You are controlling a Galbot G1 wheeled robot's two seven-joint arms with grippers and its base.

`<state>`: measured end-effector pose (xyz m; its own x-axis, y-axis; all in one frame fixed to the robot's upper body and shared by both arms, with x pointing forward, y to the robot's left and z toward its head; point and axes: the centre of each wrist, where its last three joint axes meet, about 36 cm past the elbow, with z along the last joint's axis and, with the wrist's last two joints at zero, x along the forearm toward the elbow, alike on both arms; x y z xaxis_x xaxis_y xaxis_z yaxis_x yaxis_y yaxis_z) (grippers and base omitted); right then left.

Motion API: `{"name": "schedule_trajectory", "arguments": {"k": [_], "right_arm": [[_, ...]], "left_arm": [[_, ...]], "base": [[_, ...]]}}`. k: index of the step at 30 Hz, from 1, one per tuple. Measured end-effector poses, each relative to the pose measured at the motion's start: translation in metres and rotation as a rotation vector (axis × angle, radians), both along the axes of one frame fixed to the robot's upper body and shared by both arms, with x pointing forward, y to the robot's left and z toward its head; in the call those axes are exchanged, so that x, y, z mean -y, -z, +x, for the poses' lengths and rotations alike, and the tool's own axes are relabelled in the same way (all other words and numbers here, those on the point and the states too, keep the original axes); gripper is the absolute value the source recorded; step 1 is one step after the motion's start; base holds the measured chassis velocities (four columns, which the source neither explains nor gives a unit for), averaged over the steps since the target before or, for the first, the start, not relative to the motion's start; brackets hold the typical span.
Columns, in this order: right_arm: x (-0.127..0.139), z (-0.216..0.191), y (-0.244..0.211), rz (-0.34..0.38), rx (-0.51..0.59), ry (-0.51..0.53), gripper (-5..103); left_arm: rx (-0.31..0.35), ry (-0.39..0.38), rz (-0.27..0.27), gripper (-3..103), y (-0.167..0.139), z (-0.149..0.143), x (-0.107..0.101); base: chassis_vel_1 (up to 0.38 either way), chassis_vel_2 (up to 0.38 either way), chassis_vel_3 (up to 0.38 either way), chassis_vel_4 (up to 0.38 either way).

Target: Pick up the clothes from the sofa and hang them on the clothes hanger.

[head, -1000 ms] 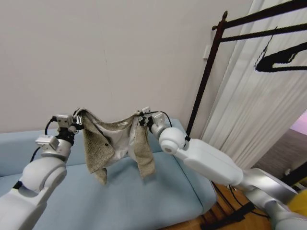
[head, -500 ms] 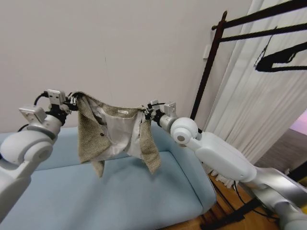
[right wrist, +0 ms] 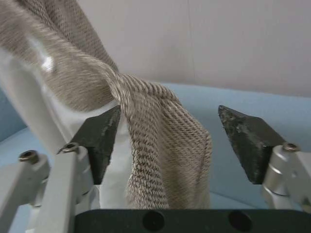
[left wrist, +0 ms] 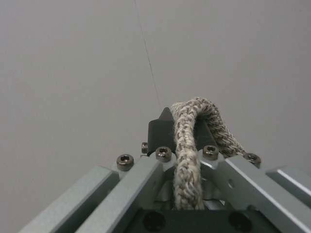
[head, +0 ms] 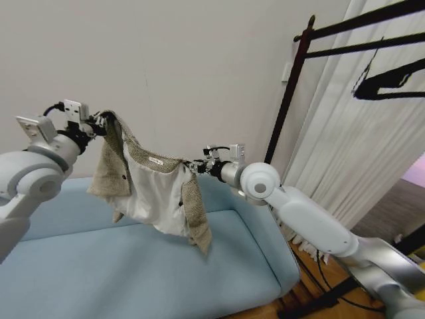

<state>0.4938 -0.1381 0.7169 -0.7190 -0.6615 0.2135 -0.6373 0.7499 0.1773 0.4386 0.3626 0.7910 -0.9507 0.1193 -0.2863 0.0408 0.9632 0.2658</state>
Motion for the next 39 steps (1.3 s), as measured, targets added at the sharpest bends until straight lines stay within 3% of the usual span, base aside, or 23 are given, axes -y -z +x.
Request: {"name": "schedule_trajectory", "arguments": {"k": [4, 6, 9, 11, 15, 25, 33, 34, 39], "right_arm": [[0.009, -0.006, 0.007, -0.024, -0.011, -0.012, 85], [0.009, -0.007, 0.007, -0.023, 0.002, -0.001, 85], [0.005, -0.01, -0.006, -0.024, 0.08, 0.086, 99], [0.003, -0.011, -0.013, -0.027, 0.107, 0.12, 100], [-0.007, -0.015, -0.059, -0.036, 0.232, 0.341, 100], [-0.003, 0.009, -0.115, -0.032, 0.288, 0.603, 100], [0.024, 0.053, -0.211, -0.084, 0.434, 0.893, 100], [0.024, 0.053, -0.211, -0.084, 0.434, 0.893, 100], [0.019, 0.06, -0.282, -0.109, 0.459, 1.103, 100]], "left_arm": [[0.01, 0.008, 0.0, 2, -0.007, 0.003, 0.003], [0.012, 0.009, 0.001, 2, -0.008, 0.003, 0.003], [0.013, 0.014, 0.013, 2, -0.01, 0.0, 0.005], [0.012, 0.014, 0.016, 2, -0.01, -0.001, 0.005], [-0.011, 0.007, 0.02, 2, -0.001, -0.004, 0.002], [-0.024, -0.014, 0.029, 2, 0.013, -0.005, -0.004], [-0.018, 0.008, 0.005, 2, 0.032, -0.001, 0.007], [-0.018, 0.008, 0.005, 2, 0.032, -0.001, 0.007], [-0.009, 0.018, -0.024, 2, 0.043, -0.001, 0.01]], "base": [[0.0, 0.0, 0.0, 0.0], [0.0, 0.0, 0.0, 0.0], [0.0, 0.0, 0.0, 0.0], [0.0, 0.0, 0.0, 0.0], [0.0, 0.0, 0.0, 0.0], [0.0, 0.0, 0.0, 0.0], [0.0, 0.0, 0.0, 0.0], [0.0, 0.0, 0.0, 0.0], [0.0, 0.0, 0.0, 0.0]]}}
